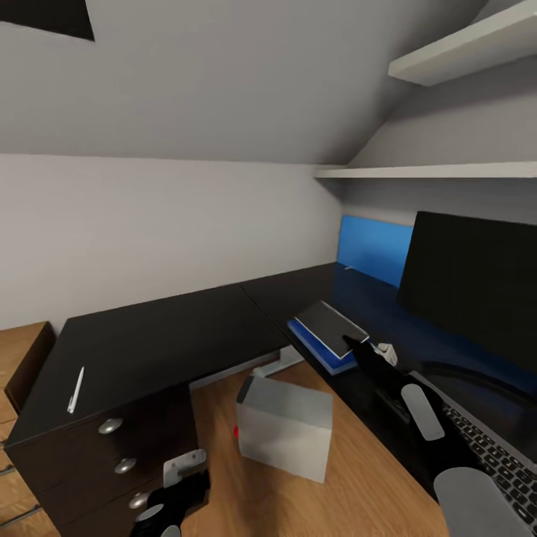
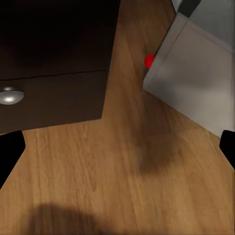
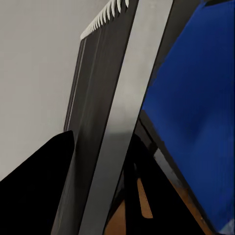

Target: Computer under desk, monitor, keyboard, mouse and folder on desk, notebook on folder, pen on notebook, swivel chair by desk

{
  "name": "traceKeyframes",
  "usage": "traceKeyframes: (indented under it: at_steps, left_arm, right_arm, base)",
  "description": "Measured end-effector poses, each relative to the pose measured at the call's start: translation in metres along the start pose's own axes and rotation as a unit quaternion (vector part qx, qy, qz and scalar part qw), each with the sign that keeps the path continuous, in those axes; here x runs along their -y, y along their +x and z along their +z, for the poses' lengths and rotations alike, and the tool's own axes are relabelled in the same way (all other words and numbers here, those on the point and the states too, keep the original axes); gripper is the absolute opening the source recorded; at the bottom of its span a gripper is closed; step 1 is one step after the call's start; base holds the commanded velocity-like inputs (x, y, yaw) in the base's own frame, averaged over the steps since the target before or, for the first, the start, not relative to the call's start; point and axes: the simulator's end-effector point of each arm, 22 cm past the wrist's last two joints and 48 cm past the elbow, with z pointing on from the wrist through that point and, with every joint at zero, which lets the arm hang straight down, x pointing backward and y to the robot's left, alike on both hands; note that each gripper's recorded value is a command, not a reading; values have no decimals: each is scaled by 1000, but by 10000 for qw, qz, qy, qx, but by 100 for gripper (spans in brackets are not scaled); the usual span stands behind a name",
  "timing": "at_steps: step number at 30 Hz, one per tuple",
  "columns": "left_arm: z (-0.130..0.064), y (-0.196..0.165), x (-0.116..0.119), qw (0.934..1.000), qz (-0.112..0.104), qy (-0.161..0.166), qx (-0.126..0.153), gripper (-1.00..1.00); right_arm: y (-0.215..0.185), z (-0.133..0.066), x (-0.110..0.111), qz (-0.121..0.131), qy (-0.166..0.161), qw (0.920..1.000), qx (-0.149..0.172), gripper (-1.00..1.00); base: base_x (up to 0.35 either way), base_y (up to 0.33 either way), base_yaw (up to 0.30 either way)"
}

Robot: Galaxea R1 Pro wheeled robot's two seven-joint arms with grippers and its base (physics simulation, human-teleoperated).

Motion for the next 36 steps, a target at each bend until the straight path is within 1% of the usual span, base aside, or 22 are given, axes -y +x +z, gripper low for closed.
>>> traceKeyframes:
  at_steps: [6,17,22,24,26,28,31,32,34,36]
  left_arm:
    - [2,4,-2,10000,9,-24,-49,100]
    - [4,7,-3,10000,20,-39,-79,100]
    - [4,7,-3,10000,20,-40,-79,100]
    - [4,7,-3,10000,20,-39,-78,100]
    - [4,7,-3,10000,20,-40,-79,100]
    - [4,7,-3,10000,21,-40,-79,100]
    - [4,7,-3,10000,21,-40,-80,100]
    - [4,7,-3,10000,21,-40,-80,100]
    - [4,7,-3,10000,20,-40,-80,100]
    - [4,7,-3,10000,20,-39,-78,100]
  right_arm:
    - [2,1,4,36,11,10000,-23,-100]
    - [9,2,12,109,64,9999,-45,-100]
    - [9,2,11,129,14,9999,-48,-100]
    - [8,3,6,208,-93,9997,-17,-100]
    - [8,3,4,224,-111,9997,8,-100]
    - [8,4,6,256,-53,9996,51,-100]
    - [8,4,18,288,226,9993,78,-100]
    - [6,3,27,325,418,9985,106,-100]
    - [4,2,36,447,639,9968,156,-100]
    - [3,1,39,561,706,9957,191,-100]
  base:
    - [0,0,-102]
    - [0,0,-13]
    - [0,0,0]
    - [0,0,0]
    - [0,0,0]
    - [0,0,0]
    - [0,0,0]
    - [0,0,0]
    - [0,0,0]
    - [0,0,0]
